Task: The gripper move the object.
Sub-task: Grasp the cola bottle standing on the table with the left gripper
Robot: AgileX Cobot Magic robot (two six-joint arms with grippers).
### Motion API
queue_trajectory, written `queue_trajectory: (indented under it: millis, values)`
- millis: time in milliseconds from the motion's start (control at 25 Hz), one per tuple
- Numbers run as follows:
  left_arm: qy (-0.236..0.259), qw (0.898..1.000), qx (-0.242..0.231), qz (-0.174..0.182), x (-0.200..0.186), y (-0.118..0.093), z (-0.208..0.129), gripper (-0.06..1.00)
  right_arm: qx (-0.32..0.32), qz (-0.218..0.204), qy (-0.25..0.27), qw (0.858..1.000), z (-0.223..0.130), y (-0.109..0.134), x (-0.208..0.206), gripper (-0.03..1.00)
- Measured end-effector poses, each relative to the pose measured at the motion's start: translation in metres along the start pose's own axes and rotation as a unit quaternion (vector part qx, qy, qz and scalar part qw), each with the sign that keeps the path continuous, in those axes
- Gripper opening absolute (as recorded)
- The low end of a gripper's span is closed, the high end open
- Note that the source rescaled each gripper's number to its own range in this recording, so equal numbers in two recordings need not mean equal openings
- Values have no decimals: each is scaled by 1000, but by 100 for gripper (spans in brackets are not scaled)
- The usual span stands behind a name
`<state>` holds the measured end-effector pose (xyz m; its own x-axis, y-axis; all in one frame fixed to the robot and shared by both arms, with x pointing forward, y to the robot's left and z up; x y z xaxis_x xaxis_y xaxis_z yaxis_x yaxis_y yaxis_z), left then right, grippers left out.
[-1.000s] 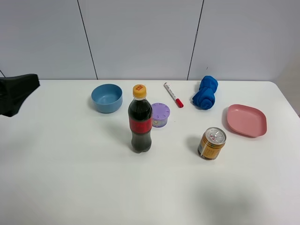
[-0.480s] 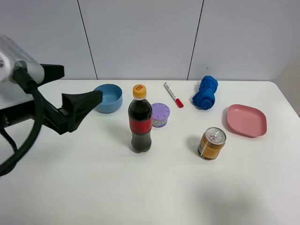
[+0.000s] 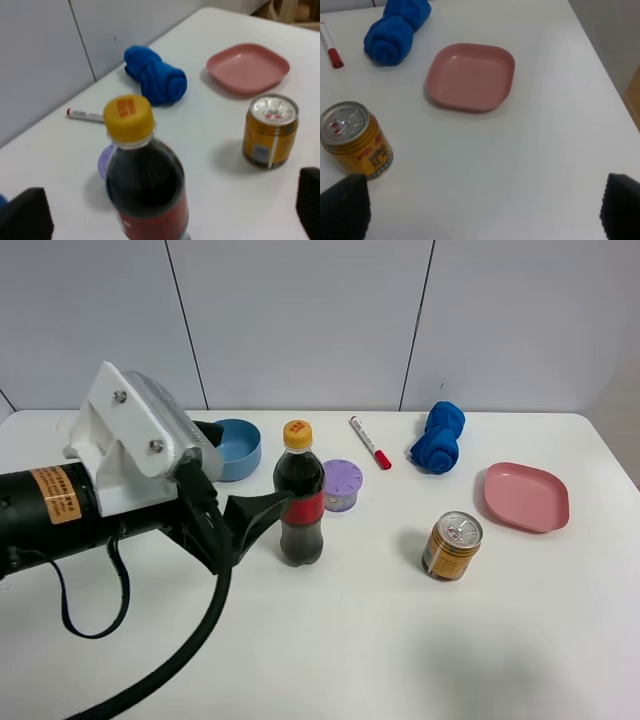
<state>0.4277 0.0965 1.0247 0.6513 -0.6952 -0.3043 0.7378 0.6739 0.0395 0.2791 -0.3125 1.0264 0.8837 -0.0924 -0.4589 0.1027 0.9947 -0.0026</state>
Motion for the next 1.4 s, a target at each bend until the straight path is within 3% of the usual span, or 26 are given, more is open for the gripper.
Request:
queue_trajectory:
  millis: [160, 560, 760, 1120, 1400]
  values:
    - [17, 1000, 2, 0, 14, 0, -12, 100, 0, 0, 0, 1000, 0, 0, 0, 100]
    - [-36, 999, -9, 15, 31, 2, -38, 100, 0, 0, 0, 1000, 0, 0, 0, 100]
    - [-32, 999, -12, 17, 43, 2, -49, 100, 0, 0, 0, 1000, 0, 0, 0, 100]
    - [-41, 997, -58, 19, 58, 2, -61, 100, 0, 0, 0, 1000, 0, 0, 0, 100]
    - [-34, 997, -60, 20, 62, 2, -67, 100, 0, 0, 0, 1000, 0, 0, 0, 100]
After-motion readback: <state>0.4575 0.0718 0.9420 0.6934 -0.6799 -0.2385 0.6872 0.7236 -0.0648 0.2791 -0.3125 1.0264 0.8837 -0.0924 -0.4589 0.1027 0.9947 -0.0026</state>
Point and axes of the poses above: a point on each arm's last joint axis where the gripper is mounted, x pointing out along that axis toward the gripper, y along the wrist's bending axis when the last joint is at zero, z = x × y, the point moved 5 cm from there along x, pointing out along that axis toward the gripper, and after that the axes turned 1 degree about -x, right-handed, at the moved point
